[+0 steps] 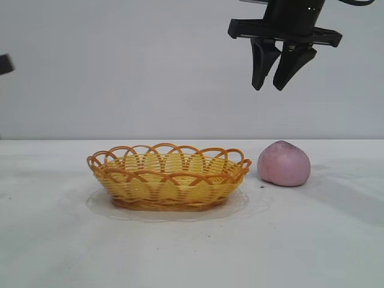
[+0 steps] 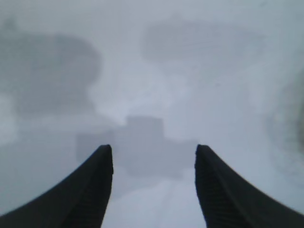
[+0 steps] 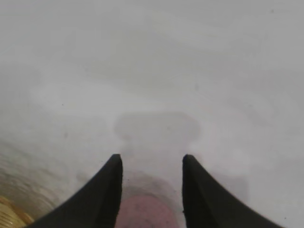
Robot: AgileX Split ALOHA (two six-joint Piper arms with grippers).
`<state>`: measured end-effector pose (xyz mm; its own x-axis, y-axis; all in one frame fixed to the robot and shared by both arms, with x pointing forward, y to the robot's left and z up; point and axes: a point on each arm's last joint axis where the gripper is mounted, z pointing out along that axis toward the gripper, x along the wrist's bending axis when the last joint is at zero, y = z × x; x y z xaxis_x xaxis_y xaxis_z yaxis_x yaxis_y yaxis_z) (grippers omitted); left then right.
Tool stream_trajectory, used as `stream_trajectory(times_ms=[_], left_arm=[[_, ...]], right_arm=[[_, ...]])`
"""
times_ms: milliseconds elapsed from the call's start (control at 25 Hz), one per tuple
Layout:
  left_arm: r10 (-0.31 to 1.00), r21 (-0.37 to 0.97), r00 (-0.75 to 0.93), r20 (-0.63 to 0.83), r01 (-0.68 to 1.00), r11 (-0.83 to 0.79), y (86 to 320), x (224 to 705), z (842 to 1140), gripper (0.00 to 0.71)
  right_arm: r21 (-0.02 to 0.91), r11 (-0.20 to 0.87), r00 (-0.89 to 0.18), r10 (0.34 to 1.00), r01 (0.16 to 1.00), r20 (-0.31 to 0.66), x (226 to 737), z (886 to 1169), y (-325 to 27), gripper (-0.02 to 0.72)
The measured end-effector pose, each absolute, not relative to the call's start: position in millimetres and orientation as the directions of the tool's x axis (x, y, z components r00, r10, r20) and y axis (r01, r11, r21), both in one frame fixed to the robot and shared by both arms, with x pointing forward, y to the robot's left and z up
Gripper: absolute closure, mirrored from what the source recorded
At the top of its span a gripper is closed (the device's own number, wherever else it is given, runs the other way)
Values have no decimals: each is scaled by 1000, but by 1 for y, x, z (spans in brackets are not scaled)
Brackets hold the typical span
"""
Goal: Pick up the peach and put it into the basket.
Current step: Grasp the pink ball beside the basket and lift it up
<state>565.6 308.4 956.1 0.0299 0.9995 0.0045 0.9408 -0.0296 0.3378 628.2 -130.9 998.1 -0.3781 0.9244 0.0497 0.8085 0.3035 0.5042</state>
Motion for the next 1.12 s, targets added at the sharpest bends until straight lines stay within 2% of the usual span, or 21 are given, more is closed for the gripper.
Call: stream_trajectory(times_ms=[160,280,440,560,640,880,1000,1120], left_arm=[[999,444,-5,44,896,-15,312,549,1006,366],[998,531,-22,59,847,-13,313,519,1055,366],[998,616,-36,60,788,-8,312,468,1091,366],[998,610,-39,44,792,4,308,422,1086,366],[999,576,-44,31,818,18,306,394,1073,366],[997,536,-72,-9,842,66,304,321,1049,366],[996,548,-80,-42,831,90,302,297,1043,366],[996,632,-66,-56,770,86,301,281,1044,366]], right_arm=[[503,304,-378,924,809,50,628,998,-131,458],[500,305,-378,924,811,50,628,998,-131,458],[474,303,-374,926,827,59,628,990,-130,458],[440,306,-370,927,844,65,630,978,-129,458],[428,307,-368,927,850,67,630,973,-129,458],[424,307,-368,928,852,67,630,972,-129,458],[424,308,-368,928,852,67,630,972,-129,458],[414,311,-369,927,855,66,630,971,-129,458]])
